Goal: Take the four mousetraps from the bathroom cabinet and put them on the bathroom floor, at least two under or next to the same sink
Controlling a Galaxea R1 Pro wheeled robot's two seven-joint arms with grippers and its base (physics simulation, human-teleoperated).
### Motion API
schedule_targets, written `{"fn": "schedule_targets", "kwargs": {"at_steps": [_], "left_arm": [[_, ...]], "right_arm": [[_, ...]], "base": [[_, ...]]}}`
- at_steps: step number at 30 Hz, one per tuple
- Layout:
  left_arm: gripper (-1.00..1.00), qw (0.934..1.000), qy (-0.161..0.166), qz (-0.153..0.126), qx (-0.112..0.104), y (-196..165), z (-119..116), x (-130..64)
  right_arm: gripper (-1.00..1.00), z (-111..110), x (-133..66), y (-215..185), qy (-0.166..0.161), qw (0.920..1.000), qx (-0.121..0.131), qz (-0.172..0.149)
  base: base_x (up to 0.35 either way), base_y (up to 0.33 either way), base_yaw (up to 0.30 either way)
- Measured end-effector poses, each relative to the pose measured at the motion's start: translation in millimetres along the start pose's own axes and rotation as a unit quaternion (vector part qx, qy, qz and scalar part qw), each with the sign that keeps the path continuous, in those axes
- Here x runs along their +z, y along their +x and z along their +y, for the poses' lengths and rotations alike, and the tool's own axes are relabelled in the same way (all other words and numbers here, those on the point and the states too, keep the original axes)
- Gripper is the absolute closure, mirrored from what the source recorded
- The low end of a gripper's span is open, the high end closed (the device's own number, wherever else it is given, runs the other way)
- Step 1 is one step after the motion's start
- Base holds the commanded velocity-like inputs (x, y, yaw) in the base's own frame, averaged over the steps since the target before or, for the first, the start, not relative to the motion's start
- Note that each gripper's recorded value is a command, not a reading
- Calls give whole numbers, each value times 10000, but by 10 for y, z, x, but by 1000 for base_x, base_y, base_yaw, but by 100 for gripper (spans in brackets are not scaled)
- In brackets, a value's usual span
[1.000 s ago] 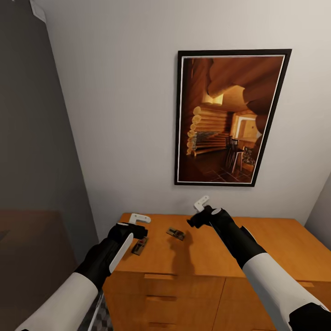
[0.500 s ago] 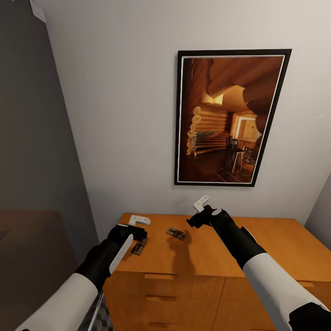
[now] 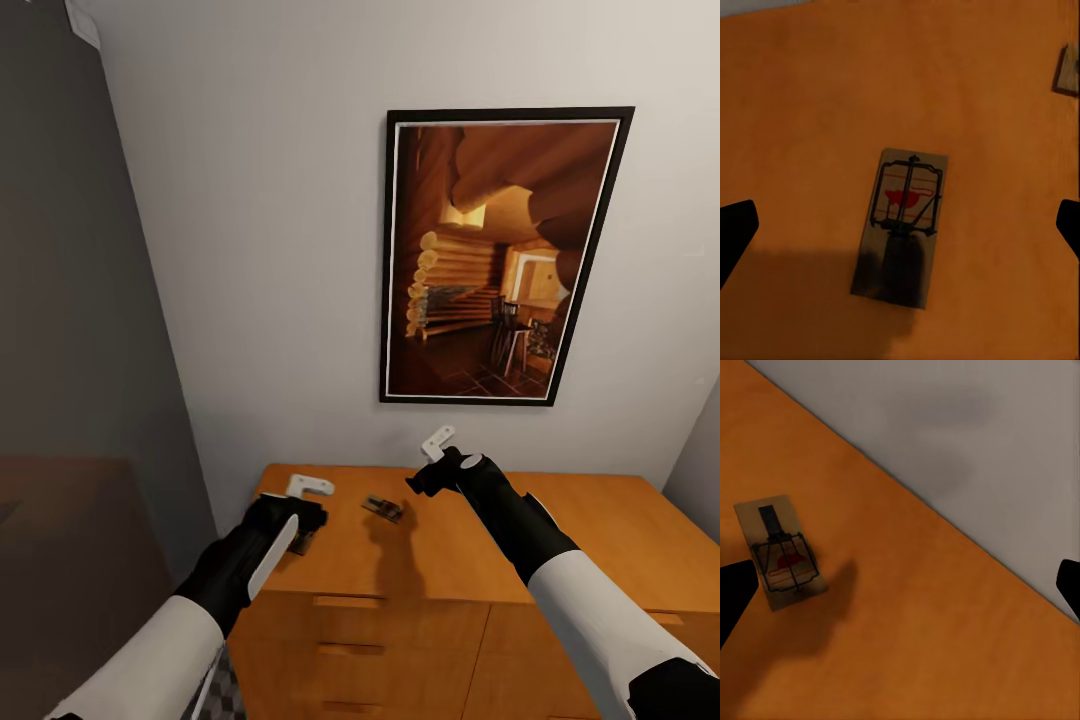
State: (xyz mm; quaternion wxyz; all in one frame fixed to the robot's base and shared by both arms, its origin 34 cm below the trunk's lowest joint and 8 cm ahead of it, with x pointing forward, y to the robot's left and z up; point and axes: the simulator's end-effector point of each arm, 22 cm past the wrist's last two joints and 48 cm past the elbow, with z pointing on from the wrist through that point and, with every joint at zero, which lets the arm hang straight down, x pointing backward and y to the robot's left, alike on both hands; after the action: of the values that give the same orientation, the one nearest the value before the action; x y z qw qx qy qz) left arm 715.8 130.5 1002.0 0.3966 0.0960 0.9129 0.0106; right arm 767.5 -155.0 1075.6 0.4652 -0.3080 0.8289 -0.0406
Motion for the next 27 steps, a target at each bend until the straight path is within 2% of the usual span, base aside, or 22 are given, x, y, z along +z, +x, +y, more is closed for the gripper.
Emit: {"fn": "schedule_targets", "kwargs": {"at_steps": [16, 27], "left_arm": [[-100, 9999, 26, 136, 18, 82, -58, 22], [-100, 9998, 21, 212, 30, 132, -46, 36]], "right_arm": [[-100, -1, 2, 6, 2, 10000, -4, 8], [-100, 10, 37, 114, -19, 9999, 16, 129]], "base": [[0, 0, 0], [0, 0, 0]]}}
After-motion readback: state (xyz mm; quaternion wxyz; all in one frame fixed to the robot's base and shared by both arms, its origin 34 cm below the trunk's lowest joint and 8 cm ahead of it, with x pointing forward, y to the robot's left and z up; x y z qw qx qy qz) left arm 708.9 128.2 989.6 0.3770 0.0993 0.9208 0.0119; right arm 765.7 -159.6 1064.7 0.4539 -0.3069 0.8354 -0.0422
